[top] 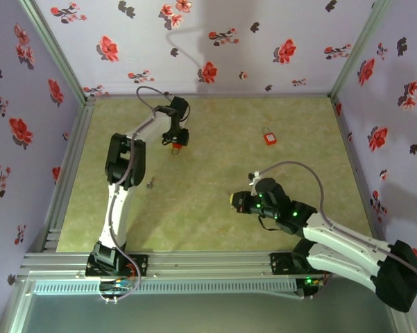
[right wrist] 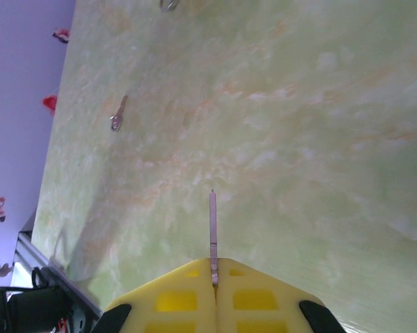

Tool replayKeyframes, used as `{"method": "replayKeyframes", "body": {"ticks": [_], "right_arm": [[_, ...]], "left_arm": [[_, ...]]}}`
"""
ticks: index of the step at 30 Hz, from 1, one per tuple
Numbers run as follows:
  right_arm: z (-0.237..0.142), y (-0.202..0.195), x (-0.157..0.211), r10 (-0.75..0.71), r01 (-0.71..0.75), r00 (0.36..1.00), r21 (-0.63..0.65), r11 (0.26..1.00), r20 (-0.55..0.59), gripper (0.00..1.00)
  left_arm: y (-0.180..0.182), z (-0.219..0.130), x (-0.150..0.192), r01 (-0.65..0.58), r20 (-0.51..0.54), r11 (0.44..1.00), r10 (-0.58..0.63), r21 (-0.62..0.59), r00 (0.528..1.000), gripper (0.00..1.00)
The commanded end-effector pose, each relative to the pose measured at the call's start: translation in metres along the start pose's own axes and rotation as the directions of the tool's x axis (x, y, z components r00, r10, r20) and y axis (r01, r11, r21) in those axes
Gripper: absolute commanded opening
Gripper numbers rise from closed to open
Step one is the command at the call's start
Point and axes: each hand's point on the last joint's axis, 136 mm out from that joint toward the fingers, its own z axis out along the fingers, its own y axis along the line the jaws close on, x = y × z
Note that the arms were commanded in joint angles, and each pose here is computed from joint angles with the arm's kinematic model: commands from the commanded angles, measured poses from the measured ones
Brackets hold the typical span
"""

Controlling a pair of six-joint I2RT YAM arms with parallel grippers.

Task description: Unlock with the key

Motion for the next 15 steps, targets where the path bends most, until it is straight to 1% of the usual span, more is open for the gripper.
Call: {"method": "replayKeyframes", "body": {"ticks": [1,4,7,9,11,13,15], "right_arm": [[-0.016,0.001,-0.008,-0.019,0.019,1.000,0.025,1.000,-0.007,0.00],[-0.027,-0.004,-0.014,0.003,-0.002,1.000,0.042,0.999,-0.010,0.00],[-0.038,-0.004,-0.019,0.024,-0.023,0.999,0.045,0.999,-0.030,0.00],[-0.044,0.001,-0.021,0.027,-0.026,0.998,0.023,0.999,-0.050,0.00],[-0.049,0.011,-0.022,0.021,-0.023,0.997,-0.018,1.000,-0.072,0.00],[-0.056,0.023,-0.025,0.003,-0.009,0.996,-0.064,0.998,-0.086,0.00],[-0.062,0.035,-0.028,-0.022,0.012,0.995,-0.102,0.995,-0.099,0.00]], "left_arm": [[-0.004,-0.010,0.017,-0.109,-0.002,0.994,0.110,0.019,0.994,0.30],[-0.009,-0.028,0.020,-0.193,0.072,0.981,0.190,0.035,0.979,0.24],[-0.020,-0.054,0.025,-0.293,0.163,0.955,0.282,0.051,0.946,0.20],[-0.034,-0.074,0.031,-0.385,0.231,0.921,0.362,0.060,0.903,0.17],[-0.048,-0.099,0.038,-0.491,0.310,0.870,0.454,0.050,0.836,0.16],[-0.057,-0.121,0.045,-0.551,0.378,0.833,0.498,0.042,0.781,0.16],[-0.066,-0.143,0.053,-0.609,0.435,0.791,0.528,0.060,0.729,0.15]]}}
